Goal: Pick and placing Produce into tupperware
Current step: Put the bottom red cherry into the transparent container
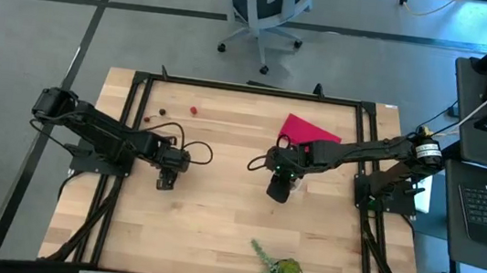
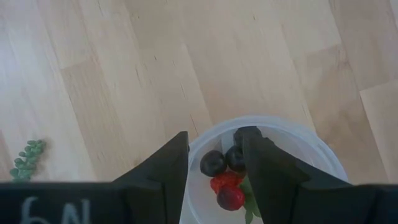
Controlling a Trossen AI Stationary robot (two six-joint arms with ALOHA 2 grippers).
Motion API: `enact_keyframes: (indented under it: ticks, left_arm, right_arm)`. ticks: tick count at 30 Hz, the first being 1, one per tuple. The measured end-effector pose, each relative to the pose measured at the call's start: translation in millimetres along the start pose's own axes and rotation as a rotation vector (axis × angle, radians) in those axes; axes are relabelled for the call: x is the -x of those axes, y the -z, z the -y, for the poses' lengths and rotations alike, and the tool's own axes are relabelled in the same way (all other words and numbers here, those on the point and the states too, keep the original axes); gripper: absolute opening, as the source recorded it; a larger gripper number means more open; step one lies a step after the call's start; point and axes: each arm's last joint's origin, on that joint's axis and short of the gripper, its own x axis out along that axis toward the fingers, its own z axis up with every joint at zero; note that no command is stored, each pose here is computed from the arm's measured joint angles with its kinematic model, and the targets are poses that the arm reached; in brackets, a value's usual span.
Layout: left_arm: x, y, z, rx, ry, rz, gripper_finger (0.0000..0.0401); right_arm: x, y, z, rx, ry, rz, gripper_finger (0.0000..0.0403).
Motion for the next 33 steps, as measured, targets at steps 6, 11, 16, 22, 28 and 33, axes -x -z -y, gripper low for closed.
enact_keyframes:
  ticks: [6, 11, 16, 22, 28, 33]
  left_arm:
    - [0, -1, 0, 0.001, 0.008, 0.006, 0.0125]
    - [-1, -3, 1, 0.005, 0.013, 0.026, 0.0092]
    - [1, -6, 1, 0.035, 0.013, 0.048, 0.0065]
    - [21, -19, 8, -0.003, -0.015, 0.189, 0.0059]
    - [42, -27, 20, -0.067, -0.172, 0.415, 0.0057]
    - [57, -37, 33, -0.168, -0.377, 0.622, 0.0056]
  right_arm:
    - [0, 0, 0, 0.0, 0.0, 0.0, 0.0155]
    - [0, 0, 0, -0.002, -0.001, 0.003, 0.0155]
    - [0, -9, -4, -0.004, -0.043, 0.099, 0.0155]
    - [4, -27, -12, 0.106, -0.108, 0.291, 0.0155]
    - [12, -43, -19, 0.186, -0.159, 0.49, 0.0155]
    - [14, -55, -24, 0.238, -0.185, 0.631, 0.0155]
